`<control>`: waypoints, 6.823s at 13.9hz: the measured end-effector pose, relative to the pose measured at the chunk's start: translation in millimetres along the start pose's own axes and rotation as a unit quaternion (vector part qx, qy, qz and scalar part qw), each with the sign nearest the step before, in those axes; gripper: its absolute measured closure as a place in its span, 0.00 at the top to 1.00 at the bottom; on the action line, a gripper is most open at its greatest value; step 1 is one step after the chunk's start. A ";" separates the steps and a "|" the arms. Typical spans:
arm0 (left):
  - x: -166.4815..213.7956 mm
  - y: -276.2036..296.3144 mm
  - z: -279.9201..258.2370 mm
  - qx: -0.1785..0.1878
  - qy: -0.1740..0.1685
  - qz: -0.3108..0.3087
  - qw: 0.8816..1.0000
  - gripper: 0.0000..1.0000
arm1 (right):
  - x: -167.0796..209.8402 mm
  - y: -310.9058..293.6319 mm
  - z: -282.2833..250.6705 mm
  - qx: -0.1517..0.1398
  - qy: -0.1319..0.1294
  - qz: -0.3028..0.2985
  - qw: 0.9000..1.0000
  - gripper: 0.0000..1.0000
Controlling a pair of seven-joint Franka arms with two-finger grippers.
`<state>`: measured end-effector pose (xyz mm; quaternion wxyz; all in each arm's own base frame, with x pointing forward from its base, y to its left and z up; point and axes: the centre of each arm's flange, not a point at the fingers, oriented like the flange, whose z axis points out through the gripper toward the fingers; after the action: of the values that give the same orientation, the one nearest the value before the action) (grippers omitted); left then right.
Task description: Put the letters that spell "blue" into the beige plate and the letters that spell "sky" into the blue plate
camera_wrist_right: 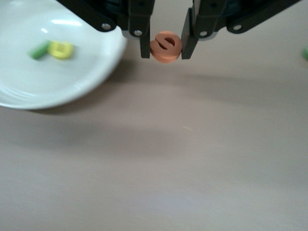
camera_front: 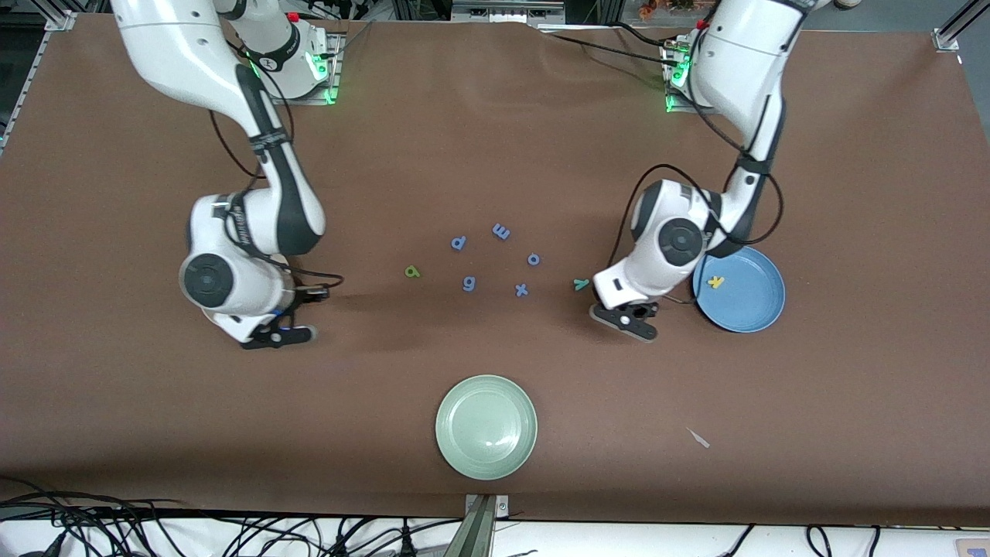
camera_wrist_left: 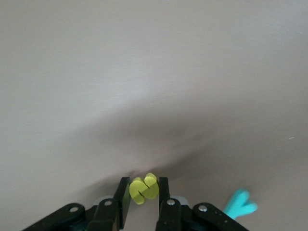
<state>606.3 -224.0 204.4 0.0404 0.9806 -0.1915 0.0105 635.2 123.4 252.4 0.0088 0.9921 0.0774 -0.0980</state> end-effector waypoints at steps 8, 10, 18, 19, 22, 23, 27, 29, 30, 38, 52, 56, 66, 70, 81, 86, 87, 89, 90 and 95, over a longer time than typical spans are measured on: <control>-118.8 -168.8 -26.2 -0.034 -0.050 0.042 0.997 0.28 | -52.0 75.8 47.0 -0.006 -0.009 -0.016 1.000 0.37; -131.8 -171.3 -16.4 -0.039 -0.062 0.039 0.997 0.31 | -52.6 76.9 47.3 -0.003 -0.009 -0.013 1.000 0.56; -80.7 -74.4 -29.6 -0.047 -0.028 0.015 0.998 0.93 | -41.6 -66.7 40.2 0.039 0.017 0.107 0.993 1.00; -66.5 -38.7 -32.2 -0.050 -0.019 0.007 0.999 0.93 | -42.3 -87.8 42.0 0.039 0.026 0.126 0.991 1.00; -43.9 46.0 -18.3 -0.048 -0.010 -0.006 0.999 0.92 | -46.9 -144.7 54.1 0.038 0.051 0.172 0.983 1.00; -41.5 60.1 -8.1 -0.045 -0.008 -0.002 0.999 0.90 | -48.8 -155.6 58.3 0.038 0.054 0.176 0.982 1.00; -37.5 84.4 28.0 -0.038 0.002 0.015 0.999 0.76 | -55.5 -182.0 67.3 0.050 0.049 0.170 0.983 1.00; -30.6 97.5 34.9 -0.038 0.005 0.025 0.999 0.75 | -55.5 -190.8 68.9 0.053 0.051 0.164 0.984 1.00; -28.0 103.1 36.5 -0.038 0.006 0.030 0.999 0.75 | -54.4 -195.8 70.0 0.053 0.052 0.160 0.984 1.00; -25.8 111.8 42.5 -0.034 0.012 0.060 0.998 0.70 | -49.1 -217.4 93.0 0.052 0.071 0.145 0.985 0.96; -29.4 102.8 46.6 -0.020 0.006 0.075 0.997 0.56 | -46.8 -219.7 85.6 0.054 0.072 0.137 0.986 0.40; -28.7 104.7 45.2 -0.021 0.007 0.077 0.997 0.31 | -39.7 -217.8 73.2 0.050 0.059 0.129 0.989 0.37; -21.0 -67.4 -31.9 -0.019 0.017 0.021 0.999 0.25 | -25.9 -25.8 0.8 -0.003 -0.010 0.054 0.998 0.37; -72.6 -154.6 -58.4 -0.042 -0.025 0.032 0.998 0.25 | -31.5 65.2 5.7 -0.006 -0.028 0.086 0.996 0.37; -132.6 -225.9 -53.8 -0.016 -0.058 0.056 0.997 0.68 | -12.8 14.8 -44.6 -0.001 -0.065 0.113 0.991 1.00; -122.9 -206.6 -133.6 0.005 -0.002 0.071 0.997 1.00 | -22.7 -48.4 -99.7 -0.004 -0.085 0.100 0.991 1.00; -123.6 -198.2 -162.5 0.006 0.007 0.072 0.997 1.00 | -26.3 -61.0 -115.2 -0.003 -0.076 0.089 0.993 1.00; -132.1 -184.4 -219.7 0.009 0.022 0.061 0.998 1.00 | -37.7 -70.8 -149.4 0.010 -0.056 0.072 0.996 1.00; -139.4 -177.5 -248.7 0.016 0.025 0.063 0.998 1.00 | -45.4 -63.4 -167.4 0.016 -0.049 0.070 0.996 1.00; -169.7 -123.6 -393.6 0.029 -0.020 0.028 0.999 1.00 | -107.4 8.5 -254.4 0.010 -0.016 0.080 0.997 1.00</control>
<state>493.6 -13.6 581.2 0.0078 0.9756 -0.2194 -0.0022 581.6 107.0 522.9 0.0075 0.9935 -0.0033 -0.1136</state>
